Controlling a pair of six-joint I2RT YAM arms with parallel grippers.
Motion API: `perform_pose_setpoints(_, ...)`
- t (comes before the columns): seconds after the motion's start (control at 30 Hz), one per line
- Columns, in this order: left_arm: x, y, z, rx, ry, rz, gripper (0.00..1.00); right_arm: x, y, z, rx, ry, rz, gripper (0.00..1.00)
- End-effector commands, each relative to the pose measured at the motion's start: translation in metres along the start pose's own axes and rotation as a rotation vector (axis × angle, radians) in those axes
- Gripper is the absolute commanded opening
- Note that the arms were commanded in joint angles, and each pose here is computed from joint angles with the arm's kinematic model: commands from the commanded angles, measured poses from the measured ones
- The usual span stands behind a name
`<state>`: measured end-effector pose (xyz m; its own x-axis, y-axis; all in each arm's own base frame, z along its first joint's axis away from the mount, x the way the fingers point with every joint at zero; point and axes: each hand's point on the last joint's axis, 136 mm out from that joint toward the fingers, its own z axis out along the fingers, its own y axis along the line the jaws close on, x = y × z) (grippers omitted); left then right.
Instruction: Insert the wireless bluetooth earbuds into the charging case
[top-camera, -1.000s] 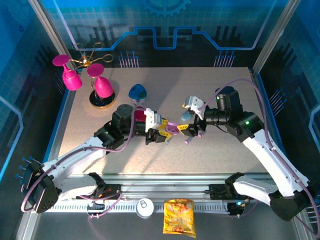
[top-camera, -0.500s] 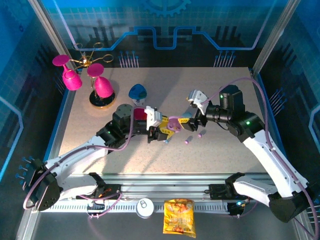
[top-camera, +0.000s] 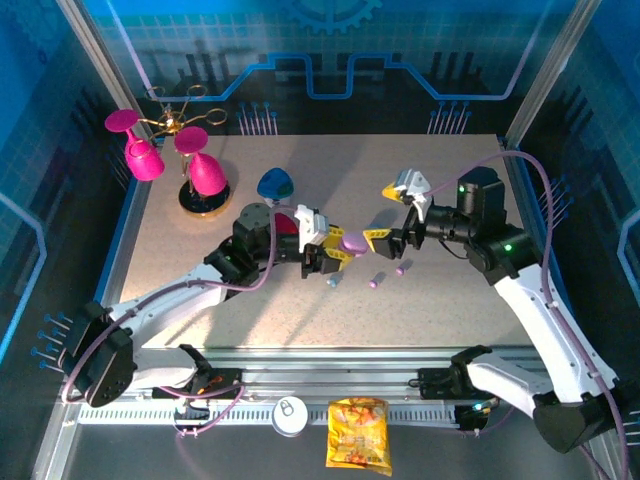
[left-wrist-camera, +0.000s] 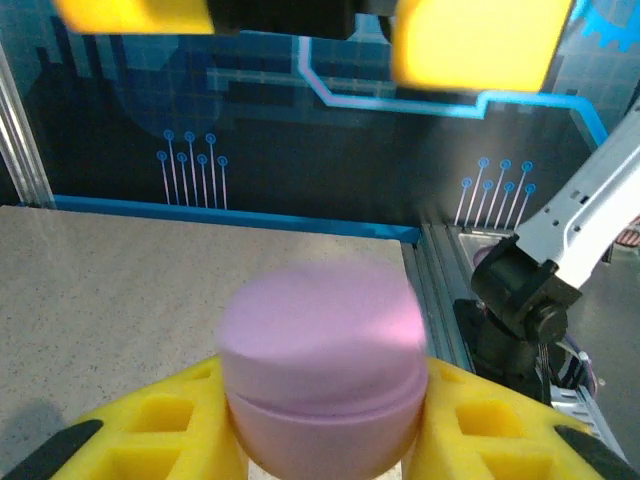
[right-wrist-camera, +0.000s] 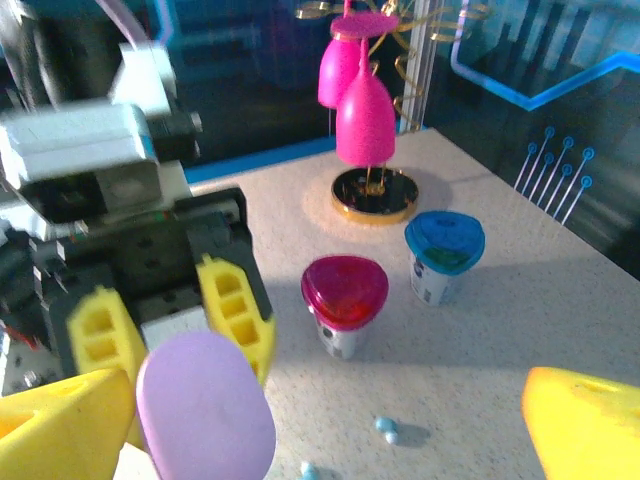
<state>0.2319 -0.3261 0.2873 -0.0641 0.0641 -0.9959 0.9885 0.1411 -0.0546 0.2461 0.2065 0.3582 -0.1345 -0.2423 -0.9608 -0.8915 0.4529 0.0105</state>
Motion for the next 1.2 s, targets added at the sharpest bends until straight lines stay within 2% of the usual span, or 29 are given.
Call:
perform_pose_setpoints(0.0, -0.018, 0.0, -0.002, 0.007, -0.092, 0.032, 0.23, -0.007, 0.0, -0.007, -0.026, -0.069, 0.123, 1.0)
perform_pose_setpoints(0.2, -0.017, -0.006, -0.007, 0.027, -0.105, 0.006, 0.23, 0.014, 0.026, -0.006, -0.1, -0.095, 0.012, 1.0)
perform_pose_setpoints(0.3, -0.019, -0.014, -0.009, 0.059, -0.1, -0.014, 0.23, 0.03, 0.038, 0.002, -0.094, -0.064, -0.081, 0.98)
perform_pose_setpoints(0.4, -0.02, -0.021, -0.012, 0.081, -0.086, -0.028, 0.23, 0.034, 0.046, 0.012, -0.126, -0.032, -0.097, 0.93)
perform_pose_setpoints(0.6, -0.02, -0.031, -0.017, 0.114, -0.062, -0.034, 0.23, 0.029, 0.032, 0.024, -0.071, -0.024, -0.096, 0.79)
perform_pose_setpoints(0.77, -0.02, -0.035, -0.021, 0.113, -0.059, -0.027, 0.23, 0.02, 0.022, 0.022, -0.041, -0.044, -0.094, 0.7)
perform_pose_setpoints(1.17, -0.004, -0.033, -0.019, 0.113, -0.029, -0.047, 0.23, 0.018, 0.022, 0.018, -0.035, -0.06, -0.071, 0.65)
